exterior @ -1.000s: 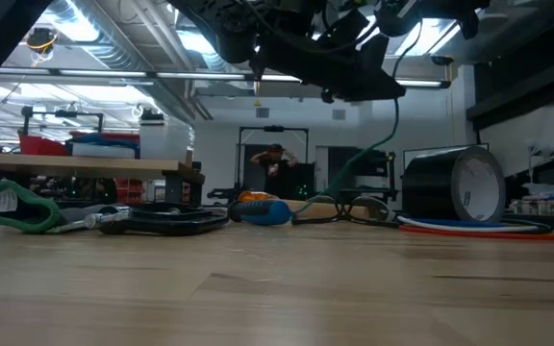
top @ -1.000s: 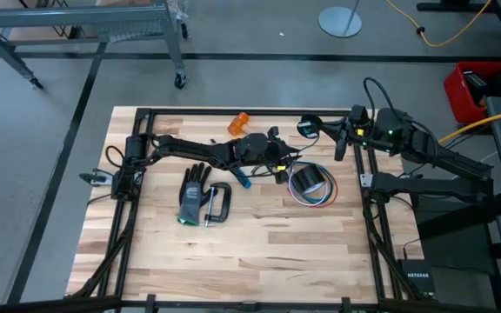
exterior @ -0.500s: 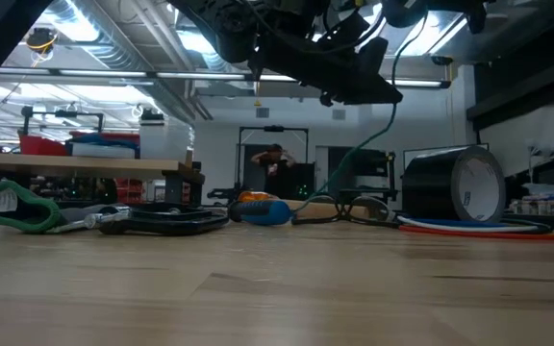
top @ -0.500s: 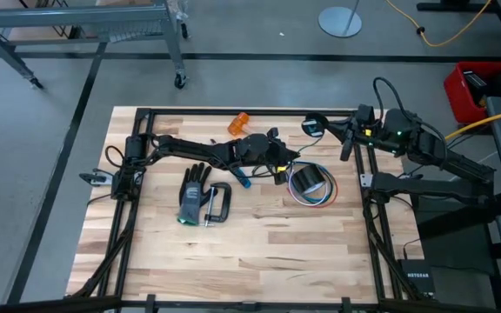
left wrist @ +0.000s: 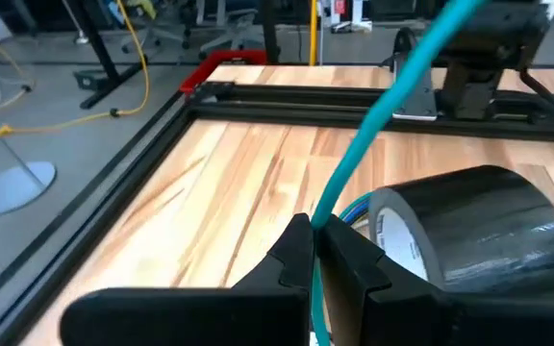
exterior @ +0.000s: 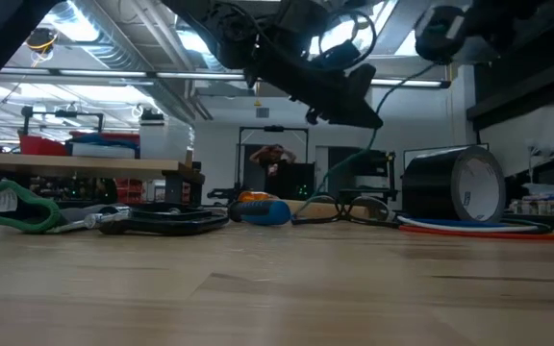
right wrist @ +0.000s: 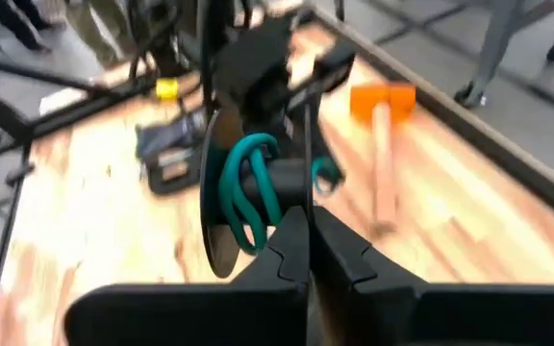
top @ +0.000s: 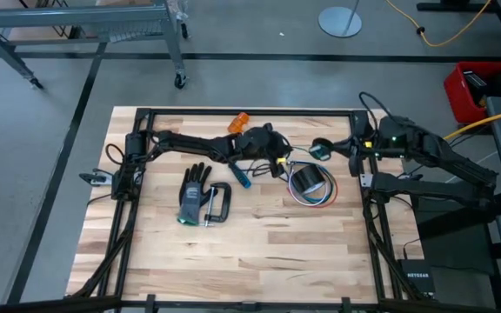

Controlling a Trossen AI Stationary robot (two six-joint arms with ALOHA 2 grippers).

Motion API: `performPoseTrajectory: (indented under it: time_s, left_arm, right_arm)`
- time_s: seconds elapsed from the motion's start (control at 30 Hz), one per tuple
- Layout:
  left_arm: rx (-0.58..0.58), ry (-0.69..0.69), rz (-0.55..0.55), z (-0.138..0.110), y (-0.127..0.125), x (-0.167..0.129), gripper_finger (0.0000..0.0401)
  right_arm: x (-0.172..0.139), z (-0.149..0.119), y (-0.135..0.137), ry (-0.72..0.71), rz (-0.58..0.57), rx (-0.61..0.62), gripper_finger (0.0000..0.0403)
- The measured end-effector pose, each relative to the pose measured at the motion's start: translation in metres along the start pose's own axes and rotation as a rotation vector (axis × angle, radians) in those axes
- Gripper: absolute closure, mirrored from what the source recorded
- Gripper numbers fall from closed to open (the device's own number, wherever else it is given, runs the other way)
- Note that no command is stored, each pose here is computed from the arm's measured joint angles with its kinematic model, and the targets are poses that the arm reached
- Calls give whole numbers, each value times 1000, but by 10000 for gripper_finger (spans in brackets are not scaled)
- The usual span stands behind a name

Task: Coil cords
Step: Coil the green wire onto the spool

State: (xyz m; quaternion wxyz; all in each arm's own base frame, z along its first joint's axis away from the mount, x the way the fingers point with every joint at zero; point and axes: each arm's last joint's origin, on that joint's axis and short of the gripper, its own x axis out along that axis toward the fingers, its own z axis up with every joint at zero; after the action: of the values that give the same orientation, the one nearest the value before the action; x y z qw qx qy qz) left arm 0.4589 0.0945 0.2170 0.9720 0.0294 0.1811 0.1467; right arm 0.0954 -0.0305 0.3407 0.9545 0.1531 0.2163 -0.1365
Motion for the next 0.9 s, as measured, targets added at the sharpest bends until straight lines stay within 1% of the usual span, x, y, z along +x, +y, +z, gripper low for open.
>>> performPoseTrajectory:
  time_s: [0.2, 0.3, 0.43, 0.53, 0.9]
  left_arm:
    - [-55, -2, 21, 0, 10, 1, 400]
    - [-80, -3, 24, 0, 11, 1, 400]
    - [-86, -7, 27, 1, 12, 0, 401]
    - [-103, -7, 29, 1, 12, 0, 401]
    - [-171, -10, 43, 0, 25, 1, 401]
  right_arm:
    - [9, -6, -3, 112, -50, 12, 402]
    - [17, -7, -5, 162, -75, 16, 402]
    - [29, -7, -7, 220, -128, 11, 402]
    - [42, -7, -9, 271, -173, 7, 402]
    - [95, -12, -17, 483, -228, -13, 402]
